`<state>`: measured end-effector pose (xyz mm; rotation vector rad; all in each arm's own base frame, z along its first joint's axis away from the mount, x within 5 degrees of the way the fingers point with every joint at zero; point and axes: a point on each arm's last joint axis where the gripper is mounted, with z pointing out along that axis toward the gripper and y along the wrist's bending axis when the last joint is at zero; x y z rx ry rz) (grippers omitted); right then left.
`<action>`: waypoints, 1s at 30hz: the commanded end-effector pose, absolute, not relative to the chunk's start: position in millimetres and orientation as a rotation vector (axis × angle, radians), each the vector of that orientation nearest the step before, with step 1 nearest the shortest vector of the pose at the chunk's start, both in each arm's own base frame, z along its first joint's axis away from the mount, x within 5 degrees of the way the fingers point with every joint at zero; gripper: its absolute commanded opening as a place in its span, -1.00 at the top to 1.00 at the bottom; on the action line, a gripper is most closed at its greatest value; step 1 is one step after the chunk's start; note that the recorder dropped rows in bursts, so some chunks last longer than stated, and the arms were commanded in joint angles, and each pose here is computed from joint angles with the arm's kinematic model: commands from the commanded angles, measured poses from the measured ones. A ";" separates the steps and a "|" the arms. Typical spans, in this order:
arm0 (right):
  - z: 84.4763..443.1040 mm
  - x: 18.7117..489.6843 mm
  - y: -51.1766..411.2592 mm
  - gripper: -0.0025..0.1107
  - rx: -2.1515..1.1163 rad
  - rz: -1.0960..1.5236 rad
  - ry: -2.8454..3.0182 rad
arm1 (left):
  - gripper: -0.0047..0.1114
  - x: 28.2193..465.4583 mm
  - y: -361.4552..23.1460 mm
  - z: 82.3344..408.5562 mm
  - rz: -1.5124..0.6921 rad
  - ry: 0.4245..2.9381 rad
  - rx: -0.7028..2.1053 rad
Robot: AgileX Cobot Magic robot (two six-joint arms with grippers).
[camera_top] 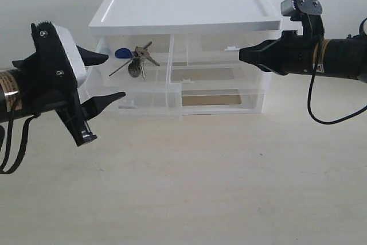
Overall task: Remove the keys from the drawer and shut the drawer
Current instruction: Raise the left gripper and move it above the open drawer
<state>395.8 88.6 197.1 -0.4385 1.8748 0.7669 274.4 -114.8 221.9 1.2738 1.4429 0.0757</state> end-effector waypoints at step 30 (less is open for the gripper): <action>197.2 404.4 78.2 0.96 -0.336 0.688 1.906 | 0.84 271.5 -106.5 233.5 0.129 1.526 1.253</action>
